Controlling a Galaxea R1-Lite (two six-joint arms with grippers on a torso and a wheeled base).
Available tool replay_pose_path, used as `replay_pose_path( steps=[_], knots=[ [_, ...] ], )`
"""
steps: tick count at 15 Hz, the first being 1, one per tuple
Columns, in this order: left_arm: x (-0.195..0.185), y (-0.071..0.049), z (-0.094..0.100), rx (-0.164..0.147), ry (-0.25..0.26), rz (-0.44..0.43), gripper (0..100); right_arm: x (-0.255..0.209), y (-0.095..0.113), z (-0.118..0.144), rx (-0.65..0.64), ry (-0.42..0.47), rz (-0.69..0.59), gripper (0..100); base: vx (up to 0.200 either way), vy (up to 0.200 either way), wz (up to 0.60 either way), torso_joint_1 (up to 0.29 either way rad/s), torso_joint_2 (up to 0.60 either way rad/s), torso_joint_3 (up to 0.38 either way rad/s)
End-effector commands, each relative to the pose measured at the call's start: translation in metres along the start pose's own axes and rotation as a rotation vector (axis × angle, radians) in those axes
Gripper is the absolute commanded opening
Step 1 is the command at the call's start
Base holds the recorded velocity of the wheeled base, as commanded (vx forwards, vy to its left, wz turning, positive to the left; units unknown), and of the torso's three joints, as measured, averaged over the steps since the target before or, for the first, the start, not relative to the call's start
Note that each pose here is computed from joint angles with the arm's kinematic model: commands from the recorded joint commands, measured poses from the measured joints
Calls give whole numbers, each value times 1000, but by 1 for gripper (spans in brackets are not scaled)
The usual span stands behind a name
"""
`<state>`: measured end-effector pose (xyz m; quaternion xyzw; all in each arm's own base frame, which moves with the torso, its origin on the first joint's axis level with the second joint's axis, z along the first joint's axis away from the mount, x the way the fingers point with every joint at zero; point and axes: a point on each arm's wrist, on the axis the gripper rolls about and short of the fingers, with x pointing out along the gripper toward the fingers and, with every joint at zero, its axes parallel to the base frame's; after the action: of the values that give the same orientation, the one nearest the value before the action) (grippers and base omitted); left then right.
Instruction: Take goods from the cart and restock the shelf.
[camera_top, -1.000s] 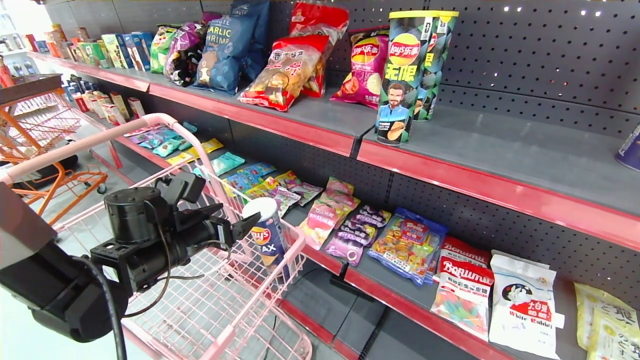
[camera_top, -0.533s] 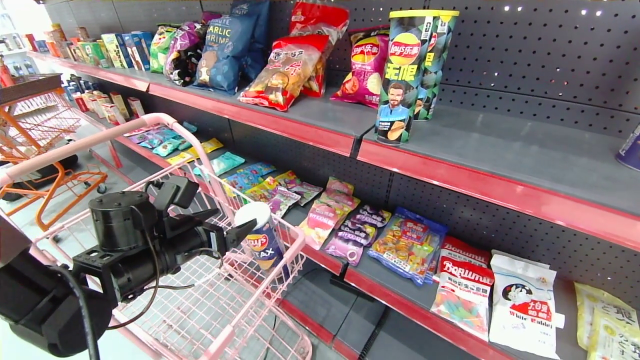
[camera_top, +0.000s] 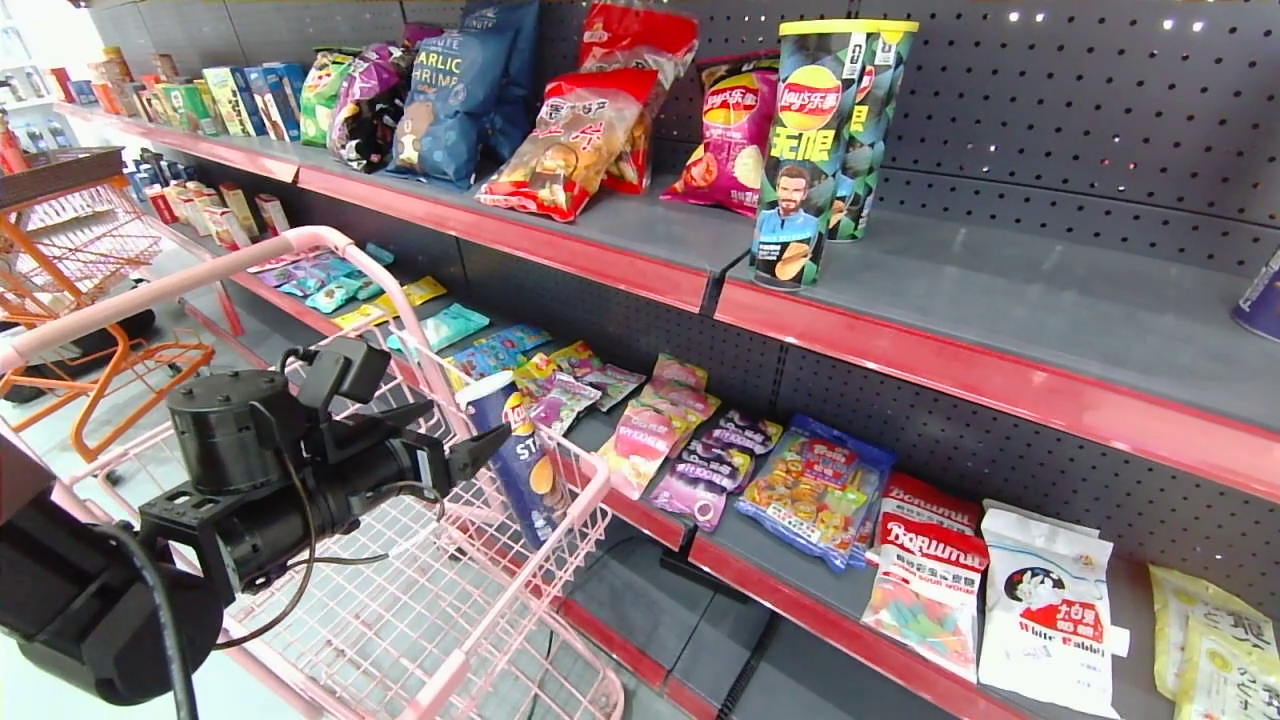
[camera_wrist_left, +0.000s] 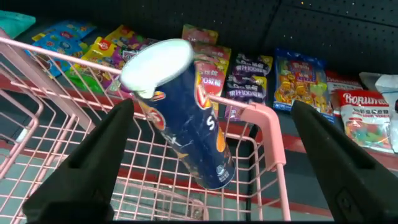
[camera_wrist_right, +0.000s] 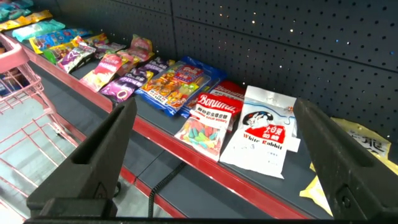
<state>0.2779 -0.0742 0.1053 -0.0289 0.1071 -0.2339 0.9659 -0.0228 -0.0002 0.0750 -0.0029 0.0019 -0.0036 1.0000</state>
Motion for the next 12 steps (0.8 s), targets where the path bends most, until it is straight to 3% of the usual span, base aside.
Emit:
replay_pose_path(
  steps=[1,4,9,10,11,12],
  knots=[
    [-2,3,1,-2,-7,13,100,0,0,0,-2,-1,1,100,0,0,0,0,0,0],
    [-4,10,1,-9,-7,44,100,0,0,0,0,1,1,100,0,0,0,0,0,0],
    [-26,24,-16,-41,20,117,100,0,0,0,0,1,1,100,0,0,0,0,0,0],
    [-33,30,-24,-84,54,163,100,0,0,0,0,-1,0,100,0,0,0,0,0,0],
    [-34,33,-28,-150,75,221,100,0,0,0,0,1,0,100,0,0,0,0,0,0],
    [-32,35,-29,-258,81,299,100,0,0,0,0,1,1,100,0,0,0,0,0,0]
  ],
)
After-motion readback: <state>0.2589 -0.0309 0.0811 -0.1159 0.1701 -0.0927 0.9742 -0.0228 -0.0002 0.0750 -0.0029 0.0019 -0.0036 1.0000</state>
